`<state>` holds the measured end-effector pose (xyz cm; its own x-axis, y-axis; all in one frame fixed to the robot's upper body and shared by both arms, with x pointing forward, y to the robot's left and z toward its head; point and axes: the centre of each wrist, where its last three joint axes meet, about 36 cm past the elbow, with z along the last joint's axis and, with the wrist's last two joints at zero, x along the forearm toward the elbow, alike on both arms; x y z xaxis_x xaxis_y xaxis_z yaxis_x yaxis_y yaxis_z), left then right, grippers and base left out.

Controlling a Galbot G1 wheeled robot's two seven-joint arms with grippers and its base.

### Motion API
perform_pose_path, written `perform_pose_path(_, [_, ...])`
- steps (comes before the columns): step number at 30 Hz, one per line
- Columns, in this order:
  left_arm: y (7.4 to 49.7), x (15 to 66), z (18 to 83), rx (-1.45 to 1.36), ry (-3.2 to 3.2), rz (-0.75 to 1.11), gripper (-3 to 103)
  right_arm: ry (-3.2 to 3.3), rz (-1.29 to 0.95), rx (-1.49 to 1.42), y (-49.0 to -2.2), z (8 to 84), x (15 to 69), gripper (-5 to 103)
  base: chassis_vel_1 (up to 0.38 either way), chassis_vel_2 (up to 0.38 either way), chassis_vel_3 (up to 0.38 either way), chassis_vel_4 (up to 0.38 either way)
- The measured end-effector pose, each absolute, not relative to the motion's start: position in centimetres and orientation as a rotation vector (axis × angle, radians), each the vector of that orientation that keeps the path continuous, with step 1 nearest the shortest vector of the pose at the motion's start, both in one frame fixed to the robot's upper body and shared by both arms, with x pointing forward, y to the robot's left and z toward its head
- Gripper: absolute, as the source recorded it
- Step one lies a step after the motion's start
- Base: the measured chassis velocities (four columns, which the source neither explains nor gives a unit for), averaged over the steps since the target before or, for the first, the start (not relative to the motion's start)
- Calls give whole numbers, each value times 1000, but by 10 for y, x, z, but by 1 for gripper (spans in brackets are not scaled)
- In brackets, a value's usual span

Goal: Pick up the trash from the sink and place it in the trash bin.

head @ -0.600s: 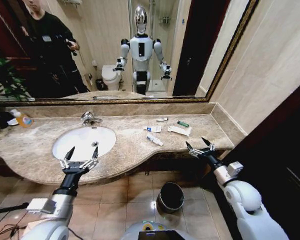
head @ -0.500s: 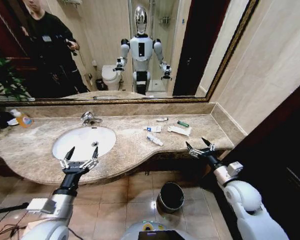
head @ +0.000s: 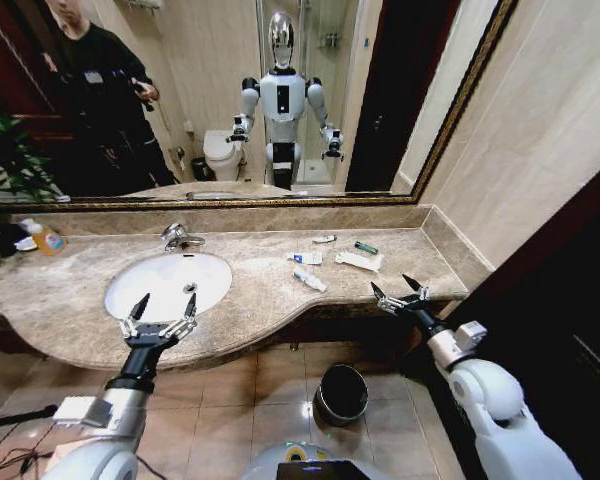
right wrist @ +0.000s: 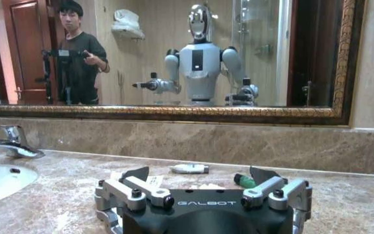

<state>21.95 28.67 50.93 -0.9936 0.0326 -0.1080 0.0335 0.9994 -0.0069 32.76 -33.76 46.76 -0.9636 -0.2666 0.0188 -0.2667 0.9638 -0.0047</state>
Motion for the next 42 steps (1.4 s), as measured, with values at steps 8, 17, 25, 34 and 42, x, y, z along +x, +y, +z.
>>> perform_pose_path(8, [287,219,509,50,3033,-13,100,-3092,13,431,-340,467,333,100,0,0,0,0])
perform_pose_path(17, [287,219,509,50,3033,-13,100,-3080,-1,461,-348,465,342,100,0,0,0,0])
perform_pose_path(25, [287,219,509,50,3033,-13,100,-3054,1,539,-355,463,359,100,0,0,0,0])
perform_pose_path(34, [287,219,509,50,3033,-13,100,-3023,-25,476,-359,446,386,100,0,0,0,0])
perform_pose_path(42, [287,219,509,50,3033,-13,100,-2990,-79,320,-370,437,407,100,0,0,0,0])
